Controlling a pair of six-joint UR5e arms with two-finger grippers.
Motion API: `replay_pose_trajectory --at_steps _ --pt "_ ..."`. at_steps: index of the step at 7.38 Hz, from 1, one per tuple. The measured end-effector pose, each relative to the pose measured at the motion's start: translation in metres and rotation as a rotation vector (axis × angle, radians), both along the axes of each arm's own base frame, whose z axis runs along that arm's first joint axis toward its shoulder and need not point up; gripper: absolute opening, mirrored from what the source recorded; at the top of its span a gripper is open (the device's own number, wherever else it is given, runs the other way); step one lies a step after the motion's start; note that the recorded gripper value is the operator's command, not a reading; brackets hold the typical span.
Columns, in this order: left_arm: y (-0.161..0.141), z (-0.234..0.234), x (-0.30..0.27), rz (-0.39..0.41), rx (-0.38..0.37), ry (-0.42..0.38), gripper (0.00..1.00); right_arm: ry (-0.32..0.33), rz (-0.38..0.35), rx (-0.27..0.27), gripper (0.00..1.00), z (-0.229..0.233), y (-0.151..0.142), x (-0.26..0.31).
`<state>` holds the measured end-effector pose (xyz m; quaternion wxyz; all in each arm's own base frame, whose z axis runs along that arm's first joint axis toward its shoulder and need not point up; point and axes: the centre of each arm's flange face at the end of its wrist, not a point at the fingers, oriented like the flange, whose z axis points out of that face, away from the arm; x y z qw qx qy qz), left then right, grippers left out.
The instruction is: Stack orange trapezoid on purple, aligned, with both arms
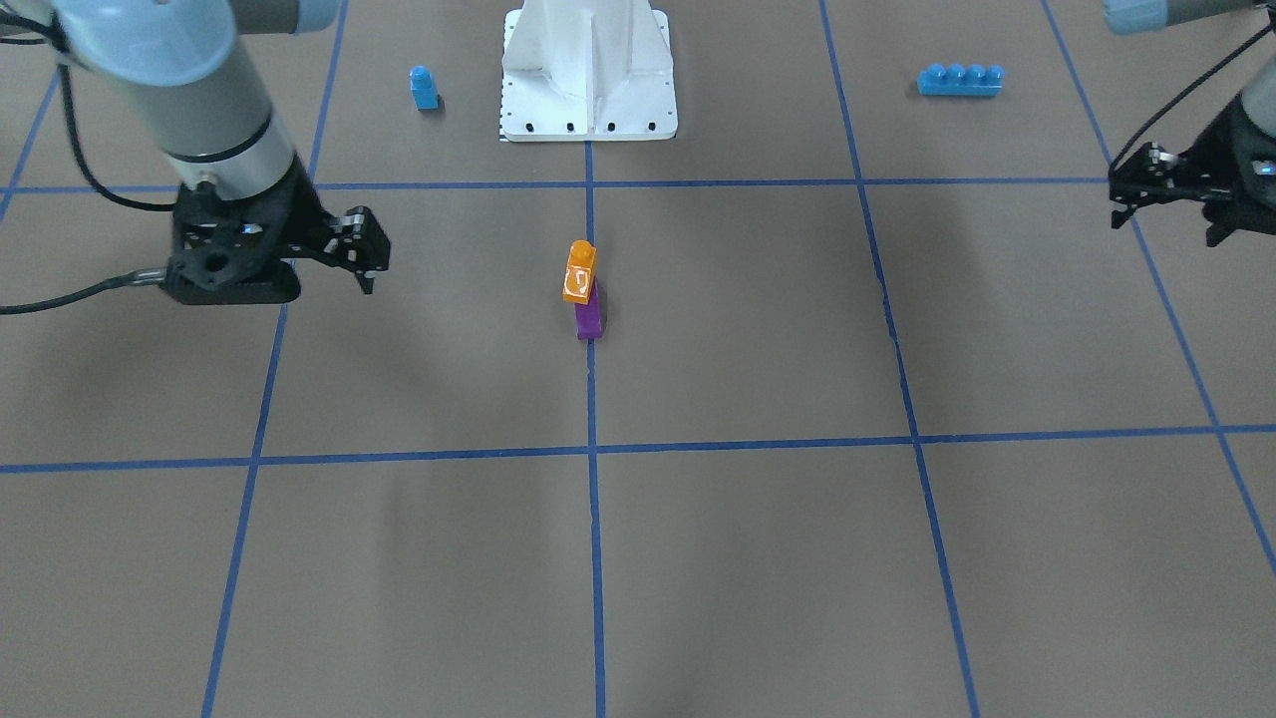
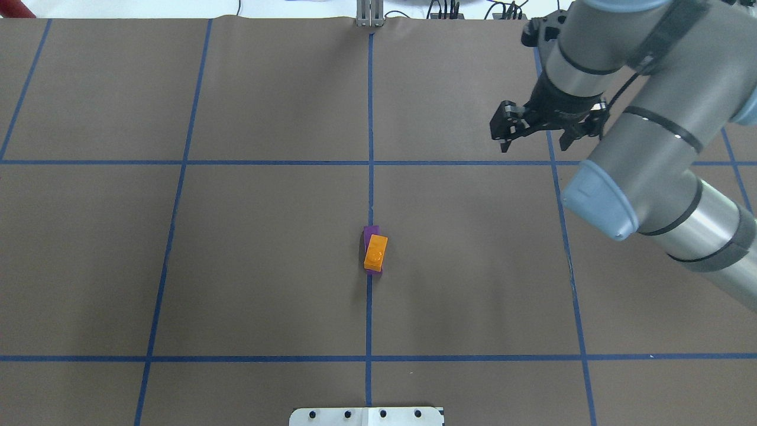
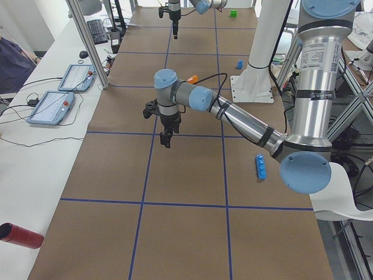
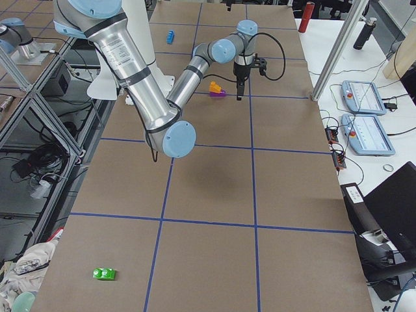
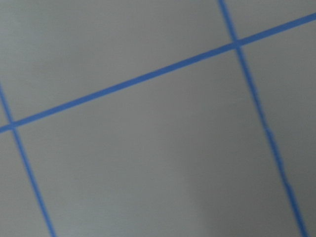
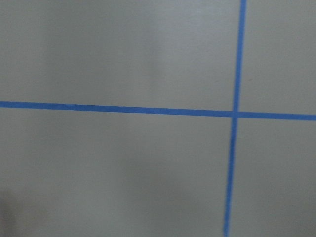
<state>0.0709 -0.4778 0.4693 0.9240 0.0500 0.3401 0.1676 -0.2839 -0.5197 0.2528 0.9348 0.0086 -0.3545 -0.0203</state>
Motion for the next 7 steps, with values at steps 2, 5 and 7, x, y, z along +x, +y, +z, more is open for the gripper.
replay_pose_trajectory --at_steps 2,5,7 --pt "-0.008 0.065 -0.068 0.002 -0.024 0.036 1.00 0.013 -0.102 0.056 1.00 0.089 -0.016 0.111" --pt "0.016 0.124 -0.117 -0.049 -0.053 0.048 1.00 0.036 -0.219 0.116 1.00 0.214 -0.005 0.260" --pt "0.026 0.133 -0.132 -0.081 -0.068 0.074 1.00 0.010 -0.256 0.090 1.00 0.294 0.021 0.326"
